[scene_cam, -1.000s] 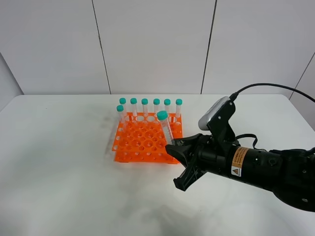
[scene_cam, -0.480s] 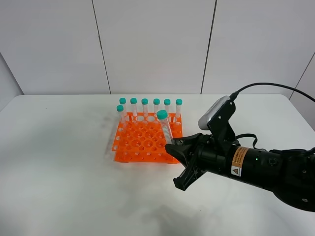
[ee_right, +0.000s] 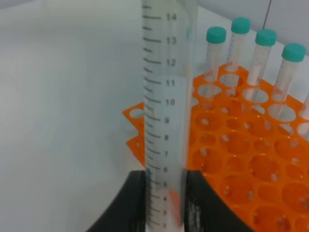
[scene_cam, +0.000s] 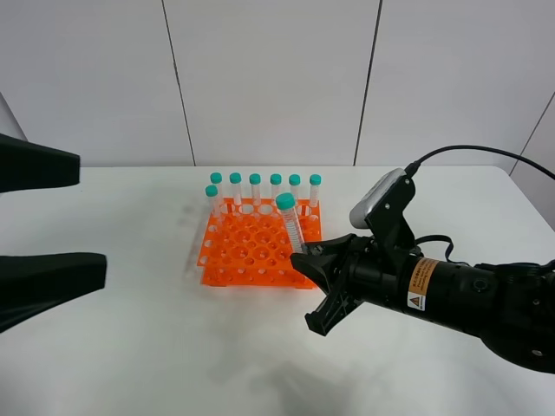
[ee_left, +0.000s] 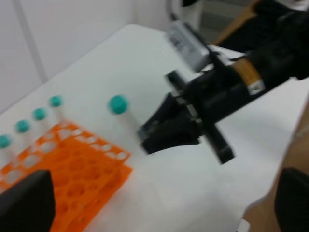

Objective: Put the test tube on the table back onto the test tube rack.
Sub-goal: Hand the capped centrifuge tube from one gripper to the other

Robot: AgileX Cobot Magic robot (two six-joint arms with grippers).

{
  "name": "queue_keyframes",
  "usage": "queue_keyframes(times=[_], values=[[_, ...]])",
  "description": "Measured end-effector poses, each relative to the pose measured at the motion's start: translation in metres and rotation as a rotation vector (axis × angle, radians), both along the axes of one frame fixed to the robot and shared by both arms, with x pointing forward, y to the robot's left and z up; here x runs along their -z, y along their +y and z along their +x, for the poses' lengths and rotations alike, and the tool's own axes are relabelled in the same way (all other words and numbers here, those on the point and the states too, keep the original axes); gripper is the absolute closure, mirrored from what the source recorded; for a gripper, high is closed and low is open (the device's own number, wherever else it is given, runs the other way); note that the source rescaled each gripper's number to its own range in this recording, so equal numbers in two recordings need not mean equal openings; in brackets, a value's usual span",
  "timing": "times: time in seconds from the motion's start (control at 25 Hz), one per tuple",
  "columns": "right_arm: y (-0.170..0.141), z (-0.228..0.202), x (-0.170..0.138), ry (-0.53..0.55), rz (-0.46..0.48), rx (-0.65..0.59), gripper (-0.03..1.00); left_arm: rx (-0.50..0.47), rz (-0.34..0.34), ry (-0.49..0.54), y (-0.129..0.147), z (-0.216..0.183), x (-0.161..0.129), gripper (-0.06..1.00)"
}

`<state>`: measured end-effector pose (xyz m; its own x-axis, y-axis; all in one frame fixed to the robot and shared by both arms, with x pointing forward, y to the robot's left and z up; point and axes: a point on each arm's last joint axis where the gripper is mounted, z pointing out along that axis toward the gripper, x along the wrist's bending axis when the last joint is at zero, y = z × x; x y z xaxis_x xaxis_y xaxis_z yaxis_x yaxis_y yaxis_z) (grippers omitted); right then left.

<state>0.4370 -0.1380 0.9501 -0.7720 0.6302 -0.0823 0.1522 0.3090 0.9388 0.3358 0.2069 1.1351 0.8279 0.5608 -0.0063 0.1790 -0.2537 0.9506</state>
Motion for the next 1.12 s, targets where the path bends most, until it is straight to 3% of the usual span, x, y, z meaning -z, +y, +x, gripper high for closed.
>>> queue_keyframes(times=[0.4,0.8,1.12], values=[[0.000,0.000,0.000,-0.002,0.003,-0.001,0.94,-0.026,0.069,0.031,-0.030,0.051,0.026,-0.06],[0.000,0.000,0.000,-0.002,0.003,-0.001,0.94,0.049,0.030,0.056,-0.079,0.102,0.031,-0.06],[0.000,0.000,-0.001,-0.007,0.002,-0.003,0.94,0.022,0.101,0.162,-0.097,0.135,0.070,-0.06]])
